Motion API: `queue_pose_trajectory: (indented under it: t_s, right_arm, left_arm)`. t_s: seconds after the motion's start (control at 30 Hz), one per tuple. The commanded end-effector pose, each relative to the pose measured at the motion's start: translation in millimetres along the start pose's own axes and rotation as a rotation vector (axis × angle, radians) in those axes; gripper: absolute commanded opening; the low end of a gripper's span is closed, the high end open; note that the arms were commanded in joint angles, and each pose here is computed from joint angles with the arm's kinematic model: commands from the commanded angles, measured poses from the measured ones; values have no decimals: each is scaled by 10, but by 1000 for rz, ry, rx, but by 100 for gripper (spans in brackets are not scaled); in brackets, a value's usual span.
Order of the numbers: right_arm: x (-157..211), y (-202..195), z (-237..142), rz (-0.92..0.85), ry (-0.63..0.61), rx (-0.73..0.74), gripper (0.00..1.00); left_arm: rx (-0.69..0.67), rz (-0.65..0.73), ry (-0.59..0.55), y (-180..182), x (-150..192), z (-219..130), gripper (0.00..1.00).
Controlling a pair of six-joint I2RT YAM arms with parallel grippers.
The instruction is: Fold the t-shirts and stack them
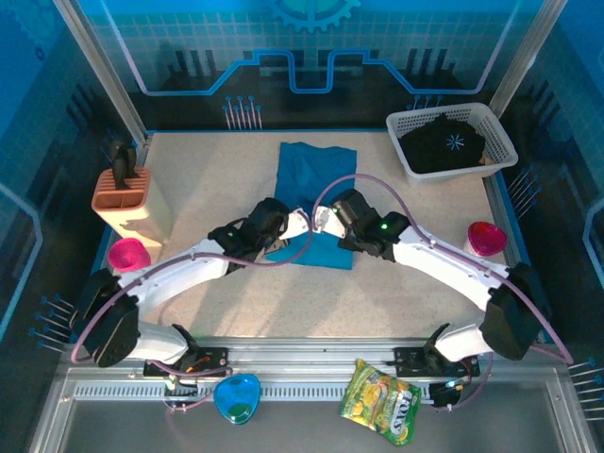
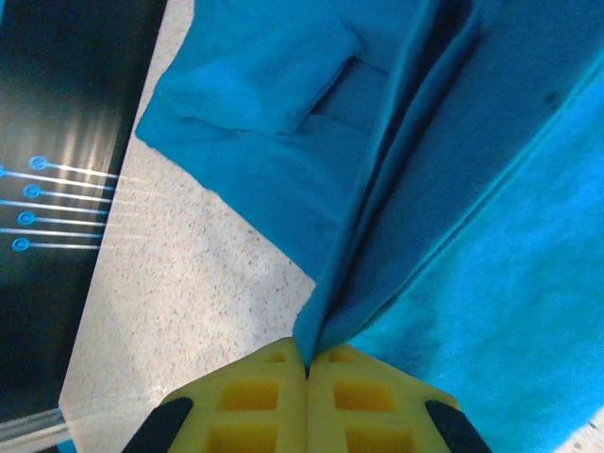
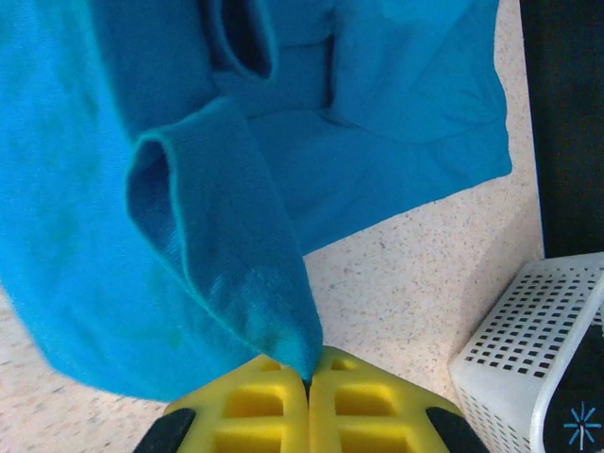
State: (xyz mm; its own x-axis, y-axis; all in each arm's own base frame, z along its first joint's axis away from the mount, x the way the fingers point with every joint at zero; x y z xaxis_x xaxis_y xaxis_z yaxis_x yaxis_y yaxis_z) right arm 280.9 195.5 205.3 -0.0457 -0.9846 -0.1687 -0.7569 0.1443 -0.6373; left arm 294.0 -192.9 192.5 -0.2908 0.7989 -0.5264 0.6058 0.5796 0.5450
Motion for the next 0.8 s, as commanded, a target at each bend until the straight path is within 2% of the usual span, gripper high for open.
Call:
queue_pose_trajectory:
  t_s: [0.0, 0.2, 0.5, 0.77]
  right_arm:
    - [-52, -256, 92, 12, -15, 67, 0]
    - [-30, -367, 385, 57, 18, 71, 0]
    - [8, -308, 962, 125, 98, 38, 0]
    - [125, -209, 1314, 184, 173, -6, 0]
  left_arm:
    - [24, 10, -71, 94, -185, 120, 0]
    - [31, 16, -49, 161, -174, 453, 0]
    - [42, -14, -24, 141, -47, 922, 0]
    - [21, -29, -75, 104, -60, 1211, 0]
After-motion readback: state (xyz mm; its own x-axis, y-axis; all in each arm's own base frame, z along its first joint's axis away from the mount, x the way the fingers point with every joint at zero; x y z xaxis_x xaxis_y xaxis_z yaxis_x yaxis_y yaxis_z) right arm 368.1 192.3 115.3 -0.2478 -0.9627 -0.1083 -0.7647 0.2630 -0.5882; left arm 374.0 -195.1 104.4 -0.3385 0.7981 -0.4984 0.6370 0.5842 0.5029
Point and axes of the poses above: each hand's point on the last joint's axis, 136 mm out from that joint toward the fingers, its own z axis out along the fingers, its own y axis along the line the jaws close on, x = y × z, the point moved 6 cm from there along -z, back along the fingers, and after that the axes turned 10 degrees about -z, right-handed, at the moved point
